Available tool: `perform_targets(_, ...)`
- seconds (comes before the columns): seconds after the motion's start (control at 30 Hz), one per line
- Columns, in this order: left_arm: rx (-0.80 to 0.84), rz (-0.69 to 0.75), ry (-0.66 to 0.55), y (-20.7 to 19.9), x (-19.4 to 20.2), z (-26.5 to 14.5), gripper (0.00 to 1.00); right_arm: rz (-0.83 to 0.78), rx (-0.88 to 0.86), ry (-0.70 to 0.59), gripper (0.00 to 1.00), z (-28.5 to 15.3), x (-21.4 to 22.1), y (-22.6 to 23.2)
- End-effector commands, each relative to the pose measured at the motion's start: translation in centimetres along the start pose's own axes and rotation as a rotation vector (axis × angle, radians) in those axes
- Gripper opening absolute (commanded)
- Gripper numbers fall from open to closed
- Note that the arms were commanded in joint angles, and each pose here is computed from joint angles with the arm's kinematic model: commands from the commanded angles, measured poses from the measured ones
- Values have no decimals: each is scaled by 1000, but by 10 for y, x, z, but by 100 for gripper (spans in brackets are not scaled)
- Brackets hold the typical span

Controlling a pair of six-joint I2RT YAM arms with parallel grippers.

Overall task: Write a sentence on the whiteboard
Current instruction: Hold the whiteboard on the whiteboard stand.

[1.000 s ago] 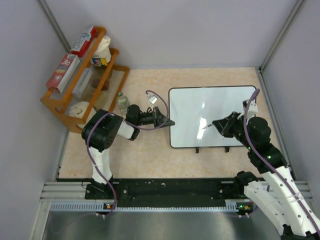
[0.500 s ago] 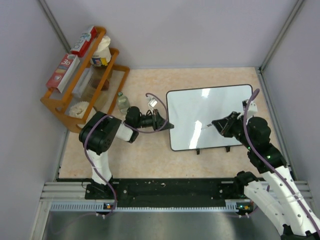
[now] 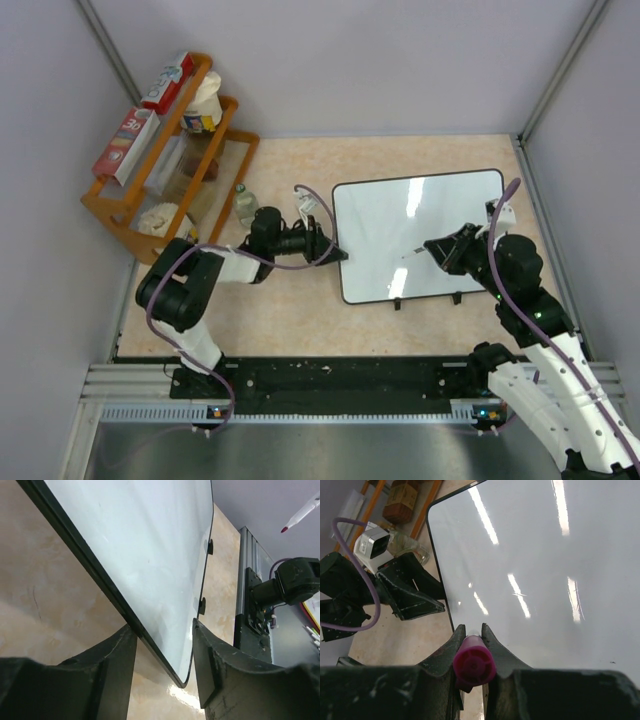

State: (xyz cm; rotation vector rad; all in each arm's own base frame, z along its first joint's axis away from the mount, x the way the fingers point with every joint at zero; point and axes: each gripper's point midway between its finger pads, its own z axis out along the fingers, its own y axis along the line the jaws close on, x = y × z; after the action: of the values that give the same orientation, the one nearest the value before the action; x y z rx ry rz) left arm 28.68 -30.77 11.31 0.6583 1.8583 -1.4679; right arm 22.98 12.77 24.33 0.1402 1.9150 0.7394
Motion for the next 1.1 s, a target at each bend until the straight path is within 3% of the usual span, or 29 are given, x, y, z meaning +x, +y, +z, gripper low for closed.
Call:
perform_targets(0.0, -63, 103, -61, -7, -24, -13, 53, -5, -20, -46, 0, -2, -10, 4)
perform_targets(0.23, -209, 120, -105, -6, -34, -40, 60, -8, -25, -54, 0, -3, -13, 5)
perform_targets(0.47, -469, 150, -130, -1, -51, -78, 69, -23, -21, -52, 0, -1, -15, 5)
perform_targets(0.6, -664, 86, -107, 13, -49, -104, 72, -32, -22, -51, 0, 0, -18, 7)
perform_targets(0.73, -706, 80, -142, 8, -52, -117, 76, -37, -20, -53, 0, 3, -20, 7)
perform_targets(0.97, -863, 64, -257, 12, -59, -151, 99, -44, -12, -24, 0, 20, -22, 7)
perform_targets(1.07, -850, 77, -234, 9, -52, -153, 99, -45, -1, -13, 0, 32, -24, 6)
